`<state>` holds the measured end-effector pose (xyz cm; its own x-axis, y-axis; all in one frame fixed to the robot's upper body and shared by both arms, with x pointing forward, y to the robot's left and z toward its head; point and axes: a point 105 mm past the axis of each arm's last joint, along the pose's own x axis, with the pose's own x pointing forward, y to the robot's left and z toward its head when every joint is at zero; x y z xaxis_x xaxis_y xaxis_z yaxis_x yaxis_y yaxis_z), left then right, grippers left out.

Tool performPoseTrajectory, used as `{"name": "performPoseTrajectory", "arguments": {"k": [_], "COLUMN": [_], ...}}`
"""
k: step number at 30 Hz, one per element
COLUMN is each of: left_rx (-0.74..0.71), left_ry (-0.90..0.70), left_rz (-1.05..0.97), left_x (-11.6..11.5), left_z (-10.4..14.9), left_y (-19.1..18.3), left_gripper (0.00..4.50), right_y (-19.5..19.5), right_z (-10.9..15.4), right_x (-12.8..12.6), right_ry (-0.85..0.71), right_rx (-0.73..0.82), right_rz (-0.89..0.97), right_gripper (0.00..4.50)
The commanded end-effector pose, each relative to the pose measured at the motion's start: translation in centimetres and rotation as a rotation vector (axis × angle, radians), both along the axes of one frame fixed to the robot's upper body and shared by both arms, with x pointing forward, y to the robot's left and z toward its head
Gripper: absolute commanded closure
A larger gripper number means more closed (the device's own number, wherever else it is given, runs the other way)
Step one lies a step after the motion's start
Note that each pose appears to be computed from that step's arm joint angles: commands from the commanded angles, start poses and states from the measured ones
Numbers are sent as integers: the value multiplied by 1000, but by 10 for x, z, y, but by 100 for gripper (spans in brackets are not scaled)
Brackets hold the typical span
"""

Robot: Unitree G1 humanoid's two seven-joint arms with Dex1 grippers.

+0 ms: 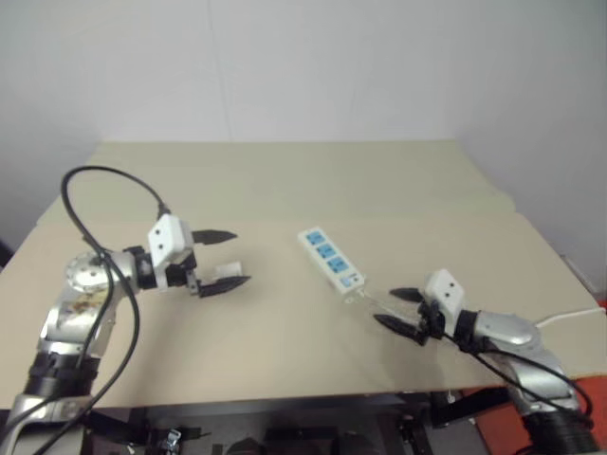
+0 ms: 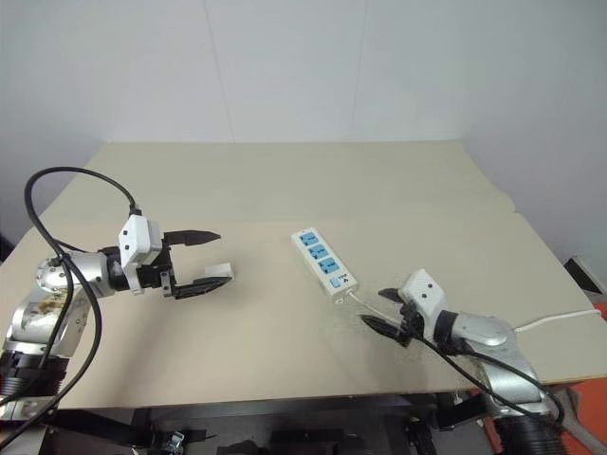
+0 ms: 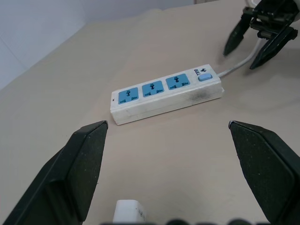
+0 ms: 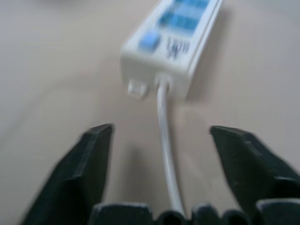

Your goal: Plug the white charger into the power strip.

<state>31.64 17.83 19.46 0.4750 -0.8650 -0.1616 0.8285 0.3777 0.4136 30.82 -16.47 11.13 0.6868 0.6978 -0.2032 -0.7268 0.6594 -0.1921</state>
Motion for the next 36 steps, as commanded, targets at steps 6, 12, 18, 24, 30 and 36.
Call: {"name": "performPoseTrajectory", "arguments": {"k": [6, 12, 18, 24, 30, 36], "left_rx": [-8, 12, 12, 10, -6, -10], "left_ry": [-32, -23, -26, -33, -43, -40], "left_rz": [7, 3, 4, 11, 29, 38], "left_x": [-1, -2, -1, -1, 0, -1], "left_z": [10, 7, 6, 5, 6, 4], "left_y": [-1, 2, -1, 0, -1, 0], "left_gripper": [0, 0, 0, 0, 0, 0], "right_y": [28, 46, 50, 62, 62, 64], "right_z": [9, 4, 1, -11, -23, -33], "right_x": [7, 11, 21, 24, 33, 34], "right_ry": [-41, -51, -52, -32, -25, 0], "right_rx": [229, 260, 276, 297, 311, 311], "right_rz": [-234, -279, -333, -336, -399, -395], "right_gripper": [2, 2, 2, 2, 2, 39]}}
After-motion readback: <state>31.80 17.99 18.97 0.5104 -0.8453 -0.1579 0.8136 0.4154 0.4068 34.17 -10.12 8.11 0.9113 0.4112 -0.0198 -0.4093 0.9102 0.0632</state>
